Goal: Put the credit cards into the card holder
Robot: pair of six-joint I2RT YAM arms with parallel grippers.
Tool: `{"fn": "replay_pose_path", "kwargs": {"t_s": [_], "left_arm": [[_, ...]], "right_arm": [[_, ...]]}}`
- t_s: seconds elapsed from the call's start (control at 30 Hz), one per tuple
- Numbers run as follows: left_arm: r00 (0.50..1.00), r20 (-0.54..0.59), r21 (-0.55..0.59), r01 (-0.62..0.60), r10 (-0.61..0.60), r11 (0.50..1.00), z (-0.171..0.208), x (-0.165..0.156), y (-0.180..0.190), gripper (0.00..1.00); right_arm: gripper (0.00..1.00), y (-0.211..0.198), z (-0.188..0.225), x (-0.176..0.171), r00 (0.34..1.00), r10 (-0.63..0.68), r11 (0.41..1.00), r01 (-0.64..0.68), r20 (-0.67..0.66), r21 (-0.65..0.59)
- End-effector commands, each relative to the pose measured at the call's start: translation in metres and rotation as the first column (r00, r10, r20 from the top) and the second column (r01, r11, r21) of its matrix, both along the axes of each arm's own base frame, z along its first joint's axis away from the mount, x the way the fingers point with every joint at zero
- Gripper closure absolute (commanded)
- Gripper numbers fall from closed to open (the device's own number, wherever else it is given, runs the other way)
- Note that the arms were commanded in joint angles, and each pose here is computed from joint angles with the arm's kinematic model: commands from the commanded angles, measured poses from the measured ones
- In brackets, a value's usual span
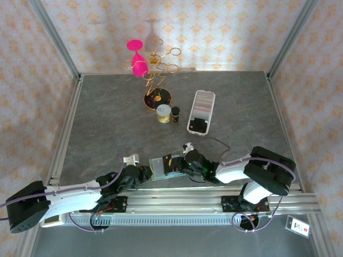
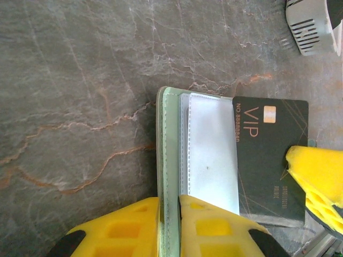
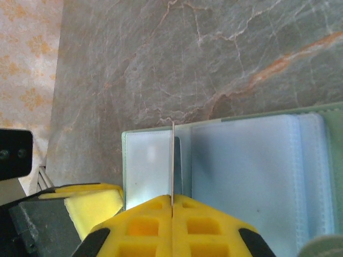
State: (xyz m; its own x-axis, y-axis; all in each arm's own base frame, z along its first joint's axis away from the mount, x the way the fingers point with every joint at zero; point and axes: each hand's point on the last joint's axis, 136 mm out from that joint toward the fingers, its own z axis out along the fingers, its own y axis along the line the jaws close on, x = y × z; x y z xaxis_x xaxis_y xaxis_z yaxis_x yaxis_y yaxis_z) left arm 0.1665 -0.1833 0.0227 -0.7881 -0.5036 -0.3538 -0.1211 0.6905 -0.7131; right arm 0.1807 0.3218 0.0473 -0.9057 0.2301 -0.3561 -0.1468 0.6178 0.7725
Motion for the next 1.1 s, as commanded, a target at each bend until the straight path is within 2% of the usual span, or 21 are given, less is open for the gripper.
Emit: {"fn": "replay_pose_path", "kwargs": {"t_s": [0.0, 0.23, 0.7, 0.73, 0.87, 0.93, 1.07], "left_arm": [[1.0, -0.012, 0.014, -0.006, 0.007, 1.0, -0.007, -0.003, 0.005, 0.85], [1.0, -0.013, 0.013, -0.01, 0.01, 1.0, -0.008, -0.003, 0.006, 0.85], [1.0, -0.016, 0.014, -0.01, 0.01, 1.0, -0.009, -0.004, 0.007, 0.85], [1.0, -0.015, 0.013, -0.009, 0.01, 1.0, -0.009, -0.004, 0.007, 0.85], [1.0, -0.017, 0.014, -0.01, 0.01, 1.0, -0.01, -0.004, 0.007, 0.86], [1.0, -0.017, 0.011, -0.011, 0.011, 1.0, -0.009, -0.004, 0.007, 0.86], [1.0, -0.021, 0.011, -0.008, 0.008, 1.0, -0.01, -0.005, 0.007, 0.86]], "right_arm": [[1.0, -0.006, -0.007, -0.008, 1.0, 0.007, 1.0, -0.007, -0.018, -0.005], [1.0, -0.01, -0.012, -0.012, 0.999, 0.007, 1.0, -0.007, -0.037, -0.011], [0.99, 0.012, -0.014, -0.016, 0.994, 0.075, 0.997, -0.075, -0.082, 0.009], [0.96, 0.011, -0.016, -0.015, 0.994, 0.072, 0.997, -0.073, -0.085, -0.004], [0.66, -0.001, -0.024, -0.007, 0.997, 0.014, 0.995, -0.021, -0.072, -0.096], [0.58, -0.007, -0.027, -0.002, 0.998, -0.016, 0.989, 0.006, -0.061, -0.148], [0.51, -0.012, -0.035, 0.001, 0.998, -0.024, 0.971, 0.008, -0.063, -0.237]]}}
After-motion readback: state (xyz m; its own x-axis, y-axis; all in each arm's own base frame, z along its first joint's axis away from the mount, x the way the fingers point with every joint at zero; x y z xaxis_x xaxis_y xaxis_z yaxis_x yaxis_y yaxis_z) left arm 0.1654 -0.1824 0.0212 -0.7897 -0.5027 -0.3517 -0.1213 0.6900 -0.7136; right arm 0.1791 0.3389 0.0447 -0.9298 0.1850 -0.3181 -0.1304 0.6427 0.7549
